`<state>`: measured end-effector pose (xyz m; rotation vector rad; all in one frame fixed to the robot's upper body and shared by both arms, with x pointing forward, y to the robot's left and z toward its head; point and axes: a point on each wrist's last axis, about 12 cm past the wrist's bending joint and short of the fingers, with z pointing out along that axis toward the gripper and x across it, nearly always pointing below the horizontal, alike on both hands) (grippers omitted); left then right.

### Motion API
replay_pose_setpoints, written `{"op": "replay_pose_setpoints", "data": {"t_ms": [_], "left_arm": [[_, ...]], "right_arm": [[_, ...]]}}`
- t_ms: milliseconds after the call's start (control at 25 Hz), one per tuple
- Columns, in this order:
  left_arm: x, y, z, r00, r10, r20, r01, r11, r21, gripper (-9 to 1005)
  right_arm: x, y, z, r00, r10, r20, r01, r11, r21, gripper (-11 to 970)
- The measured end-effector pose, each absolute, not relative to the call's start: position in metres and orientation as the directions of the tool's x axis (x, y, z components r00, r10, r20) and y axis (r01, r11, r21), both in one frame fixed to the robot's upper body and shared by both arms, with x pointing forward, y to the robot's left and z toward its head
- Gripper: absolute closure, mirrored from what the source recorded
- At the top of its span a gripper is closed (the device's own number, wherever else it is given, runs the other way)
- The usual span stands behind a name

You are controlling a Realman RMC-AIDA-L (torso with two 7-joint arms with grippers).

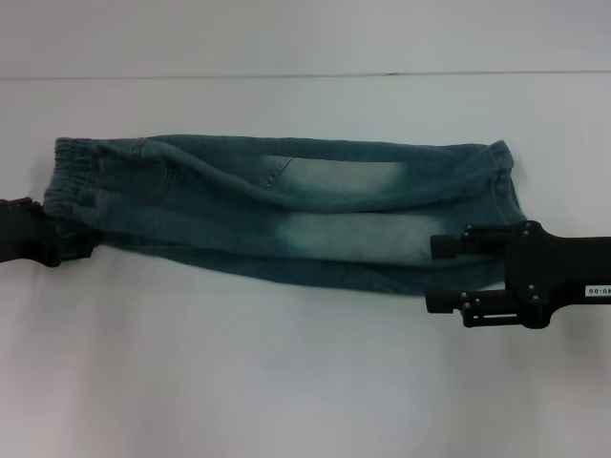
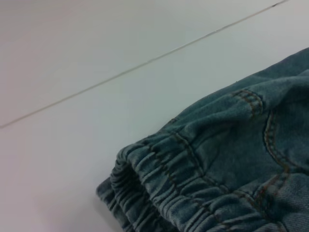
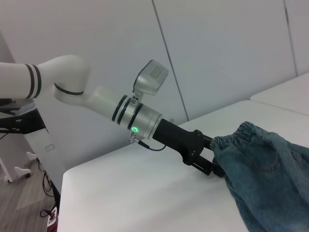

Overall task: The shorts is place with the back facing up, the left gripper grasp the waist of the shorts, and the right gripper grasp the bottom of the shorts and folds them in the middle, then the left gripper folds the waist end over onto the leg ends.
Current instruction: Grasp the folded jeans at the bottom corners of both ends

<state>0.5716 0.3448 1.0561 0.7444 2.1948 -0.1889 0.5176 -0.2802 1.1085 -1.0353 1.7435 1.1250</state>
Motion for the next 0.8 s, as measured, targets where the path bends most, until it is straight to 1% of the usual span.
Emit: {"op": "replay_pose_setpoints", "data": {"t_ms": [200,440,520,640,800], "left_arm": [[0.572,0.341,1.056,-0.508,0.454,-0.732,0.575,0.812,0.104,330],[0.572,0.338,1.057,-0.504,0.457,-0.733,0.585,0.805,0.099,428],[0.573,0.337,1.06,-0.493,0.46,-0.739,0.591,0.8,0.103,445],[0.572,0.335,1.069,-0.468,0.463,-0.752,0.612,0.784,0.102,470],[0.57,0.335,1.09,-0.436,0.463,-0.772,0.63,0.769,0.106,504]], "right_arm": [[0.518,-0.28,1.108,-0.346,-0.207,-0.915,-0.919,0.272,0.286,177],[0.517,-0.281,1.108,-0.348,-0.208,-0.914,-0.918,0.276,0.286,181],[0.517,-0.282,1.108,-0.346,-0.205,-0.916,-0.918,0.278,0.284,182],[0.516,-0.283,1.108,-0.342,-0.203,-0.917,-0.918,0.282,0.28,183],[0.517,-0.285,1.107,-0.342,-0.201,-0.918,-0.915,0.296,0.276,195]]}}
